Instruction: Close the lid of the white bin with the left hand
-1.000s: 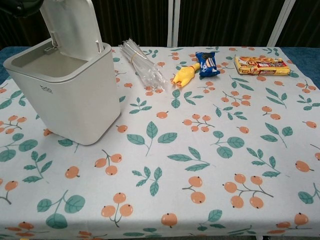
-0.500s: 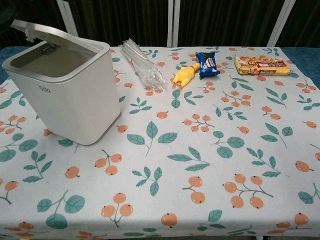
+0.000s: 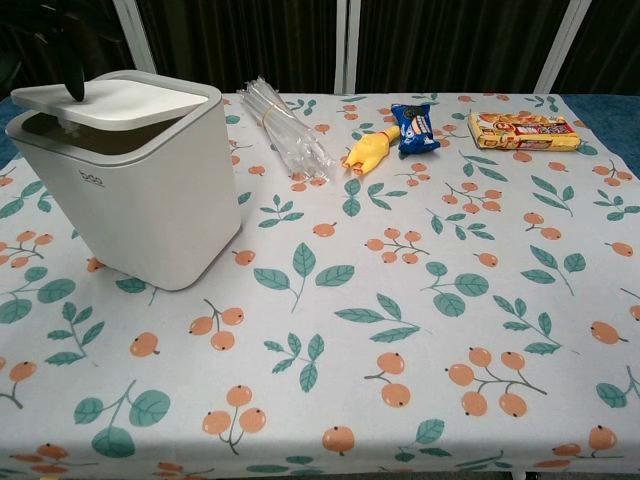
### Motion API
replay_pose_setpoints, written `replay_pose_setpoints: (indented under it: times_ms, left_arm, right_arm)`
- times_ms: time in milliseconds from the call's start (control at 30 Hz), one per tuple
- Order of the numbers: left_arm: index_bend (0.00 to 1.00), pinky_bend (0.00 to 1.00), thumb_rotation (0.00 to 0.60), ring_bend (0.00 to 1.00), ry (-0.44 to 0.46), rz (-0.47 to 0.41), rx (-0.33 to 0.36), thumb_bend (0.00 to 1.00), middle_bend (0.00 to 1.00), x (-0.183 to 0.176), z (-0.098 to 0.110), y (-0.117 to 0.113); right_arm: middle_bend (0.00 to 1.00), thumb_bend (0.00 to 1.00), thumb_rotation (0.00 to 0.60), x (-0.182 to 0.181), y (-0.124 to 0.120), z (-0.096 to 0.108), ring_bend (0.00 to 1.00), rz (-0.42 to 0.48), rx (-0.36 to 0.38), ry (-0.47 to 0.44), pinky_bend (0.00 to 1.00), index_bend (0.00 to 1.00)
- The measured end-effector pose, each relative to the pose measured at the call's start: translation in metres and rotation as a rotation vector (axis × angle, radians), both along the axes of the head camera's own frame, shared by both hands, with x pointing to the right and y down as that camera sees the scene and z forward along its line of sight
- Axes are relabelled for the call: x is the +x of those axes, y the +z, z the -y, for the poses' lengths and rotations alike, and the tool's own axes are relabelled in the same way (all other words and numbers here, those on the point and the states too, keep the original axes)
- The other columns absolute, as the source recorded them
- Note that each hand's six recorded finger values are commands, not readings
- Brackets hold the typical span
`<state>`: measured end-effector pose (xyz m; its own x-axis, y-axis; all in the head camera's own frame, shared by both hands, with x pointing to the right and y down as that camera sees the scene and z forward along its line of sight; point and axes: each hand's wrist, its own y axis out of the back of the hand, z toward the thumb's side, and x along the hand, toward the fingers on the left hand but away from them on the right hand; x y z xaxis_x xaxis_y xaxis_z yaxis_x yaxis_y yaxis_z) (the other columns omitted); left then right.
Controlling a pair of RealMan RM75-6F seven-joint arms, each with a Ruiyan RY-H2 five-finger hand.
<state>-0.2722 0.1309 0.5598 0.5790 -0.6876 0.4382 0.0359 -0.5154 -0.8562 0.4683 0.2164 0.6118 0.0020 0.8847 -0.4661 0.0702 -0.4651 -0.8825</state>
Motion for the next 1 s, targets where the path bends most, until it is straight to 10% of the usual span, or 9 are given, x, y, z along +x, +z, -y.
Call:
replay_pose_setpoints:
  times_ms: [1000]
  left_arm:
    - [0.14, 0.16, 0.488, 0.05, -0.029, -0.022, -0.045, 0.71, 0.36, -0.003, -0.010, 0.023]
  right_arm:
    - [0.00, 0.21, 0.600, 0.000, 0.001, -0.001, 0.00, 0.002, -0.003, 0.002, 0.00, 0.00]
